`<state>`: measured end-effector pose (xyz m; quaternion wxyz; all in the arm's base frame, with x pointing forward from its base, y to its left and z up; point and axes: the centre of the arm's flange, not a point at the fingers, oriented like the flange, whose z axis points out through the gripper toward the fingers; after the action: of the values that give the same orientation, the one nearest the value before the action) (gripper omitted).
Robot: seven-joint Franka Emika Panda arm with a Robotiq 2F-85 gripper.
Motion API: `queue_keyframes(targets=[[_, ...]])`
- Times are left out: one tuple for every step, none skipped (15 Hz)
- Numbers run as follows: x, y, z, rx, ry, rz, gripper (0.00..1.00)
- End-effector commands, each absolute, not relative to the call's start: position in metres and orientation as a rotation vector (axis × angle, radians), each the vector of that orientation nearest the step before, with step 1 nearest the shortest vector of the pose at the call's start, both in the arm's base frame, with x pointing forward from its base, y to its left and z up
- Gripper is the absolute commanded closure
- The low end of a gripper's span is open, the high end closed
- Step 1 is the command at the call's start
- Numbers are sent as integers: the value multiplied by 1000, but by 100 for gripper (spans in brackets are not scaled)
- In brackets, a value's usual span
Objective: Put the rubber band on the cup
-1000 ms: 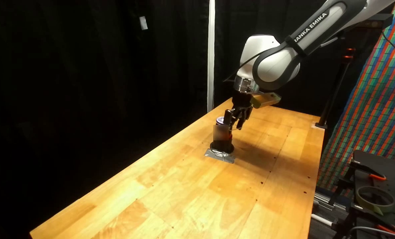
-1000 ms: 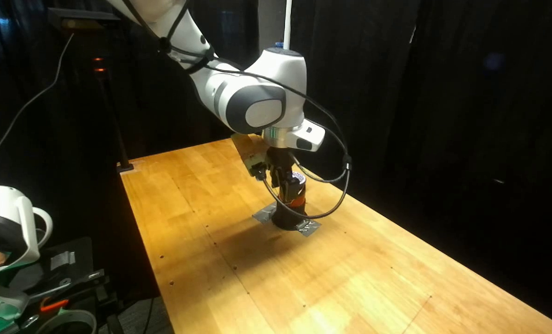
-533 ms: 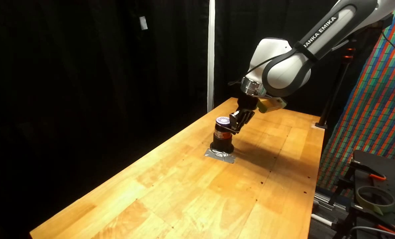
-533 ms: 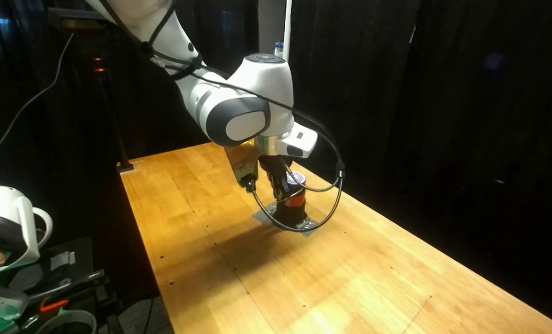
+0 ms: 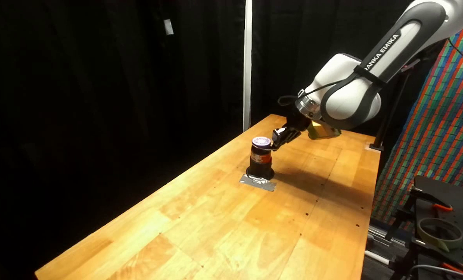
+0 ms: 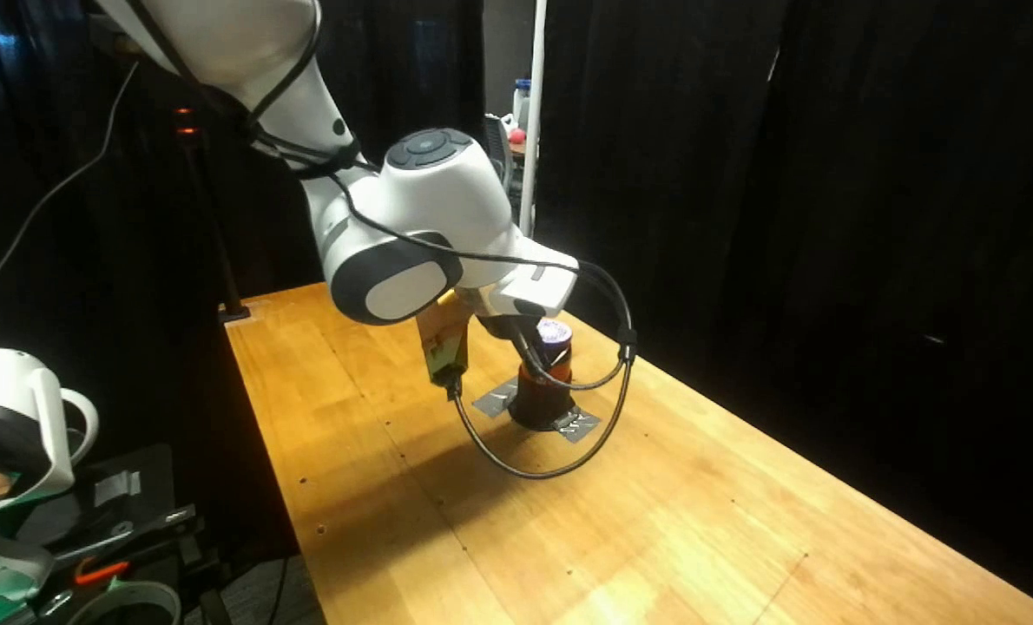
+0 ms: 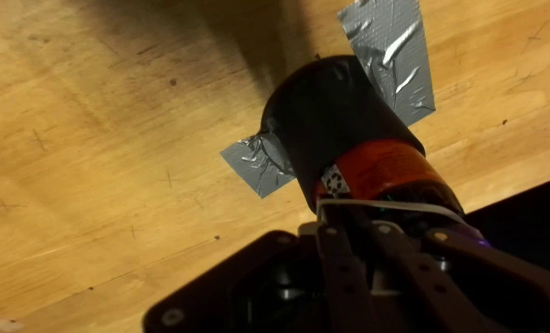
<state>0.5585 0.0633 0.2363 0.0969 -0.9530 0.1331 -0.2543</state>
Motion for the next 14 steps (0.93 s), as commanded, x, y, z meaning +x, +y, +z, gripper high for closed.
queue_keyframes(targets=[[538, 57, 235, -2705, 385, -954, 92], [534, 56, 234, -2682, 389, -992, 92], [532, 55, 233, -2672, 381, -1017, 92], [529, 54, 231, -2664, 372, -1038, 92], [527, 51, 229, -2667, 361, -1046, 92], [525, 49, 225, -2676, 354, -1055, 92], [523, 46, 222, -2679, 351, -1061, 92], [522, 43, 219, -2687, 354, -1067, 92], [521, 40, 217, -2691, 339, -1074, 92], [519, 37, 215, -2687, 331, -1084, 92], [518, 33, 215, -2678, 325, -1096, 92], [516, 31, 216, -2667, 319, -1110, 92], [515, 28, 216, -2656, 313, -1127, 92], [513, 26, 216, -2643, 303, -1145, 92]])
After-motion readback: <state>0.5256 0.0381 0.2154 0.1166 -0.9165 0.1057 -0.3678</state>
